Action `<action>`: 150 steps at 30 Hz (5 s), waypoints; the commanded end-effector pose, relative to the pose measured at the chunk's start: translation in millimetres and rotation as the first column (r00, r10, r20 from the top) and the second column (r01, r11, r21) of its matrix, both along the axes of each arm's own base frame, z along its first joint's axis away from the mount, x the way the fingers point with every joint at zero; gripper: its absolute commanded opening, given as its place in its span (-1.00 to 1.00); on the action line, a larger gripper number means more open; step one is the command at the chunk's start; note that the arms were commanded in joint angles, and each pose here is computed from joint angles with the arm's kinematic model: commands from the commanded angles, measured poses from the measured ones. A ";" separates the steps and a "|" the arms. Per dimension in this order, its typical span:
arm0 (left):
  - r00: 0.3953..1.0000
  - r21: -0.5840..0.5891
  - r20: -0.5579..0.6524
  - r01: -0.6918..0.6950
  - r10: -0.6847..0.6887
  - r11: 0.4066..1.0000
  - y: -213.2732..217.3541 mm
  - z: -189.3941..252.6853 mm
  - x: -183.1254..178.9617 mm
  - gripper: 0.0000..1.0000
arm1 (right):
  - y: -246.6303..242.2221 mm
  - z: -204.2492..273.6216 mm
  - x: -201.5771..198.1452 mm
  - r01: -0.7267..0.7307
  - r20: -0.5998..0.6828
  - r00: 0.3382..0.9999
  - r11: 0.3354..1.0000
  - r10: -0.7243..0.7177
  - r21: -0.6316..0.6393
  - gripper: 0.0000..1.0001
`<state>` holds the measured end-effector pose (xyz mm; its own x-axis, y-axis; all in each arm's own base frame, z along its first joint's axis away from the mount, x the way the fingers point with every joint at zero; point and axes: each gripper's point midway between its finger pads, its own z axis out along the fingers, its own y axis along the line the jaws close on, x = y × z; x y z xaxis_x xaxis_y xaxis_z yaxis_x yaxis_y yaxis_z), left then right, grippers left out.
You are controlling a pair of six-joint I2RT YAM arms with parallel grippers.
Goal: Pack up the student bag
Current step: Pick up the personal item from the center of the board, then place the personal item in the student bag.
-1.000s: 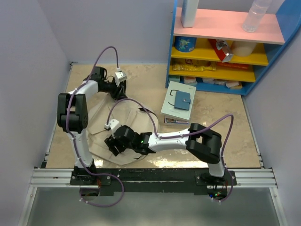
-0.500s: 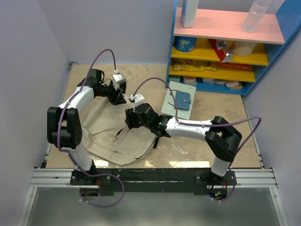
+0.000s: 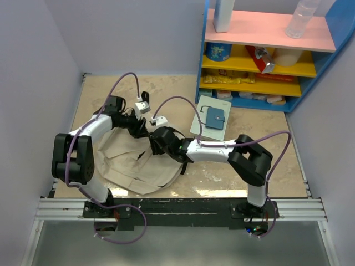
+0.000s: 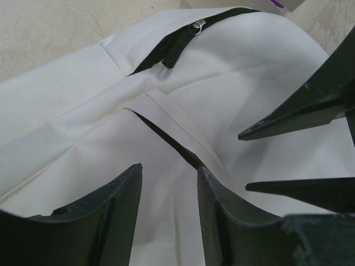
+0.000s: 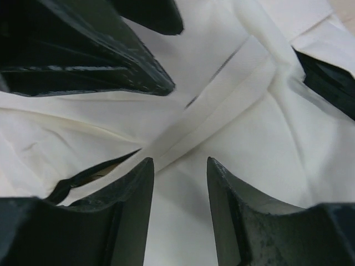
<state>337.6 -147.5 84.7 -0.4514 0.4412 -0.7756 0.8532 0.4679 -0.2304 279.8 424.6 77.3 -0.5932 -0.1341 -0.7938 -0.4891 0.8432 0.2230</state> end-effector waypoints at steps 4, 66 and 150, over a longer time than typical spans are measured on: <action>0.993 -0.026 0.114 -0.018 0.021 1.000 -2.5 36.7 11.3 -0.02 | -47.4 85.6 10.8 0.116 0.104 0.988 0.993 -0.117 0.017 0.22; 0.913 -0.075 0.374 0.202 -0.160 0.976 -312.6 63.6 45.6 -0.03 | -312.8 74.6 83.5 0.552 -0.140 0.829 0.751 -0.542 0.361 0.36; 0.983 0.481 0.156 -0.162 0.098 0.862 26.3 -33.9 -46.8 0.08 | -142.2 142.2 31.2 0.196 -0.064 0.980 0.853 -0.189 0.484 -1.00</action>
